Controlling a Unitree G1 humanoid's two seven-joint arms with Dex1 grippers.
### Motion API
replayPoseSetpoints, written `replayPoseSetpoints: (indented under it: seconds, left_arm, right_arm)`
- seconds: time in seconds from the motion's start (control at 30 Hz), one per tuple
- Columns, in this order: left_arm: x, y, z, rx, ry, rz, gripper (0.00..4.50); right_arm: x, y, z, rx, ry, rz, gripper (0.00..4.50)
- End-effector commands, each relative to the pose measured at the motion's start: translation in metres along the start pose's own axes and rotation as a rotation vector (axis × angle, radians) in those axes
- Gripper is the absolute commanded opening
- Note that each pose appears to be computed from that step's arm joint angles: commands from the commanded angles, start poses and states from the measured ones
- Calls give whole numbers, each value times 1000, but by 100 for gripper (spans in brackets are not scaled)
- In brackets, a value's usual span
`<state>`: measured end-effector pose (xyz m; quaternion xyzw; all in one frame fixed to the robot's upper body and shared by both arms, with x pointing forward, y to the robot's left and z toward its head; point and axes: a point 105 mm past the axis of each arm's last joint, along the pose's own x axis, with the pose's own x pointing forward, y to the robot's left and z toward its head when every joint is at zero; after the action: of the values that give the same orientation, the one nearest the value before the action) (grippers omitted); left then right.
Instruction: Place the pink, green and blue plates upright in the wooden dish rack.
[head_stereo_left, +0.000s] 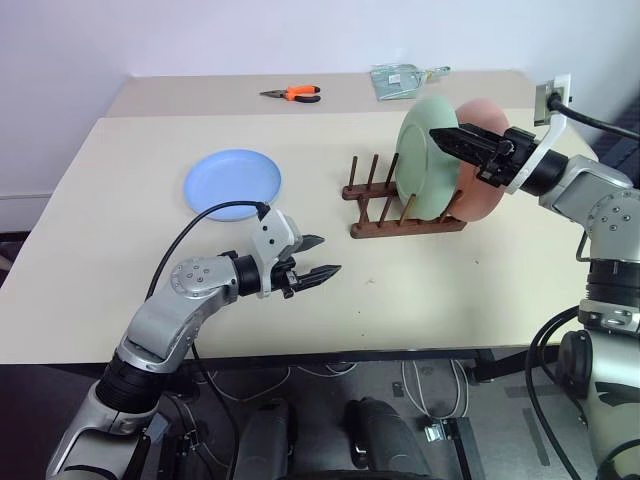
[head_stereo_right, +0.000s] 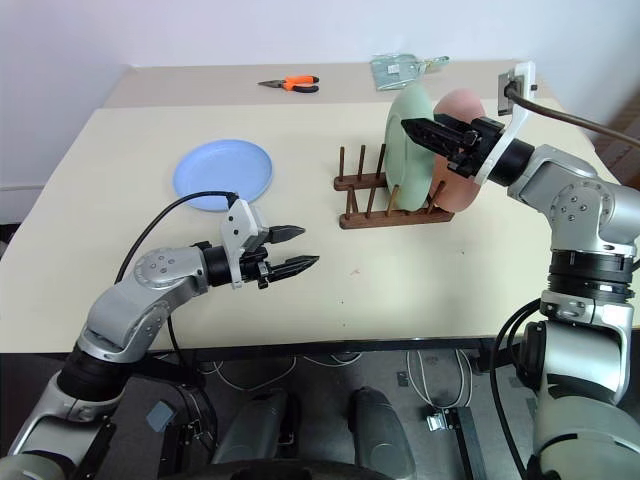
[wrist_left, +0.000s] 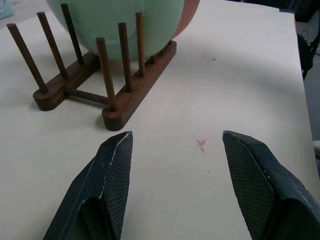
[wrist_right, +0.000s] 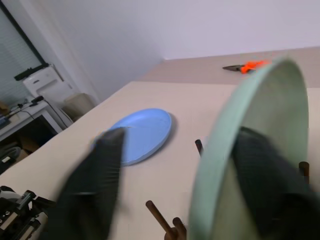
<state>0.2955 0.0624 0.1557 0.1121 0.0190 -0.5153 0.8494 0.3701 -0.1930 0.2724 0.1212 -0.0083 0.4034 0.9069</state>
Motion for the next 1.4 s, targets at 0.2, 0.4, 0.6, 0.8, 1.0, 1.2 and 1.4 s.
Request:
replayPoseSetpoints:
  seconds: [0.2, 0.4, 0.6, 0.8, 1.0, 1.2, 1.4]
  left_arm:
    - [-3, 1, 14, 43, -44, 7, 294]
    - [-2, 2, 14, 34, -51, 9, 294]
    - [0, 1, 13, 33, -51, 4, 294]
    - [-1, 4, 13, 32, -48, 19, 294]
    - [-24, 44, 28, -148, -189, 267, 345]
    - [-80, 139, -6, -458, -161, 1058, 443]
    - [-88, 147, -32, -703, -102, 1290, 443]
  right_arm:
    - [0, 22, 40, -255, -56, -22, 399]
    - [1, 24, 41, -362, -14, -73, 399]
    - [-2, 18, 33, -369, 8, -78, 399]
    - [-2, 9, 41, -438, -14, -120, 399]
    - [-6, 15, 56, -737, -6, -135, 406]
    - [12, 55, 49, -900, 15, 28, 406]
    - [36, 108, -27, -900, 119, 315, 406]
